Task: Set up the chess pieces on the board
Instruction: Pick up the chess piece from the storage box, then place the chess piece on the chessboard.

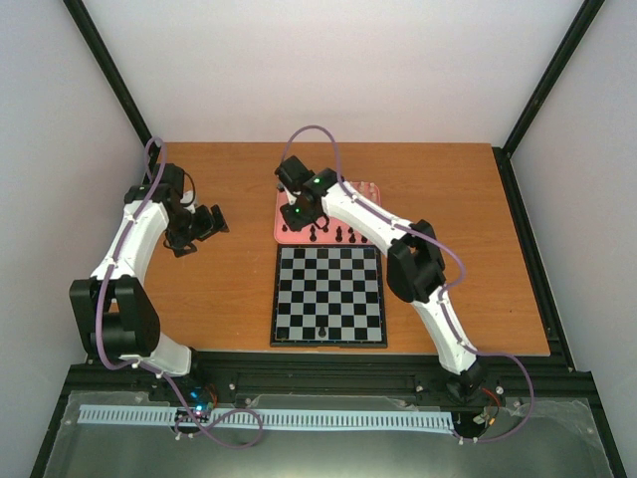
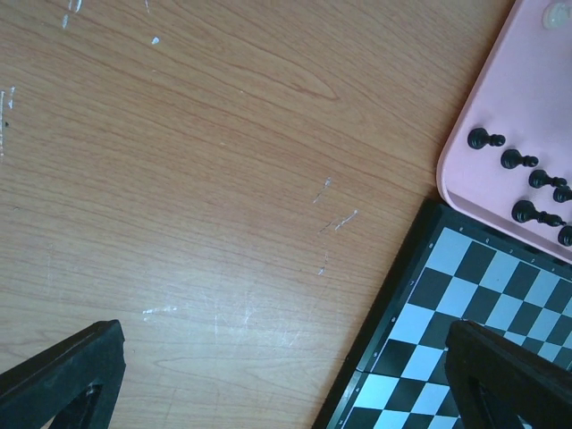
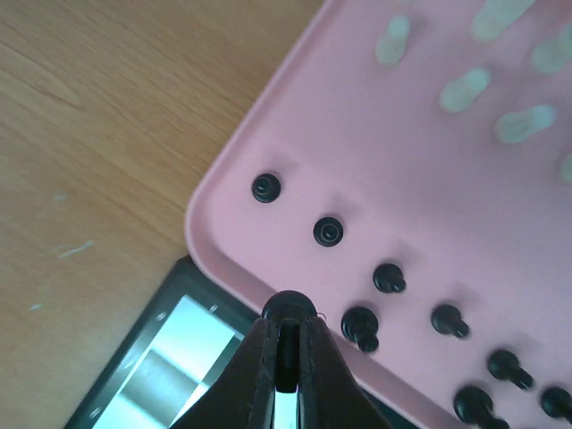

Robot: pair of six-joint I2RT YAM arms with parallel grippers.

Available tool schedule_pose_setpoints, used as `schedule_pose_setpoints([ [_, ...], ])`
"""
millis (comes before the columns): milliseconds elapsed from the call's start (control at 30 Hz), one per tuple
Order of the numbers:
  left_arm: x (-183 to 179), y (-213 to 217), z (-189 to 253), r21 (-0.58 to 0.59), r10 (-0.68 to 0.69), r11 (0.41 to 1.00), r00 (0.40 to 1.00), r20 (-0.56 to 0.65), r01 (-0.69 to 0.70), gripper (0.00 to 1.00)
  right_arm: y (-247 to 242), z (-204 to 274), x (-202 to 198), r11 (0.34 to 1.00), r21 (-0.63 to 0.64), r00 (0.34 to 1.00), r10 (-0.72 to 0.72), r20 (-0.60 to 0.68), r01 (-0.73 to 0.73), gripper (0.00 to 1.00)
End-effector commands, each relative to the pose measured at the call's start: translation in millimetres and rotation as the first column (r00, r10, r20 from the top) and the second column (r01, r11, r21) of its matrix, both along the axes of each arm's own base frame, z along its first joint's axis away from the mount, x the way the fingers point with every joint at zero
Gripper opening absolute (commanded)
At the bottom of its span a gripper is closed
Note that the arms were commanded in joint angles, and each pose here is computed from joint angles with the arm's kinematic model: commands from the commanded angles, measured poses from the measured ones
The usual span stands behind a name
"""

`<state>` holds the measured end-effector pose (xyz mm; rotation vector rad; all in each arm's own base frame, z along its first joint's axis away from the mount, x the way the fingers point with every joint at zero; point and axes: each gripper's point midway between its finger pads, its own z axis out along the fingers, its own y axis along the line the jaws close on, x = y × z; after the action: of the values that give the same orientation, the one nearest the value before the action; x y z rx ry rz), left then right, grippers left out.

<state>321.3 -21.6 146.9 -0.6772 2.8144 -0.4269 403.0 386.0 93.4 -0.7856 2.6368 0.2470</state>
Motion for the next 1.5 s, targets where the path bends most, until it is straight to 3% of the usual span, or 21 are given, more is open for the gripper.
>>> schedule_pose_setpoints([
  [0, 5.8, 2.7, 20.2, 0.006, 0.011, 1.000, 0.998, 0.064, -0.011, 1.00, 0.3, 66.5, -21.1, 0.998, 0.051, 0.996, 0.035, 0.081, -0.039, 0.03],
  [167, 5.8, 2.9, 24.6, 0.008, 0.012, 1.000, 0.997, 0.076, -0.013, 1.00, 0.9, 73.1, -85.0, 0.994, 0.040, 0.994, 0.099, 0.045, -0.101, 0.03],
  [367, 5.0, 2.7, 24.7, 0.007, 0.012, 1.000, 0.997, 0.080, -0.012, 1.00, -7.9, 49.8, -181.5, 0.984, 0.037, 0.983, 0.178, -0.052, -0.176, 0.03],
  [533, 4.3, 1.5, 21.9, 0.000, 0.011, 1.000, 0.997, 0.075, -0.011, 1.00, -10.9, 27.0, -236.1, 0.967, 0.025, 0.963, 0.254, -0.085, -0.253, 0.03],
  [867, 4.7, -0.5, 21.2, -0.013, 0.013, 1.000, 0.997, 0.072, -0.012, 1.00, 3.8, 0.7, -266.3, 0.953, 0.039, 0.945, 0.304, -0.118, -0.301, 0.03],
  [1467, -2.3, -1.3, 19.7, -0.015, 0.013, 1.000, 0.997, 0.075, -0.012, 1.00, 2.8, -30.4, -282.2, 0.948, 0.012, 0.927, 0.314, -0.204, -0.318, 0.03],
])
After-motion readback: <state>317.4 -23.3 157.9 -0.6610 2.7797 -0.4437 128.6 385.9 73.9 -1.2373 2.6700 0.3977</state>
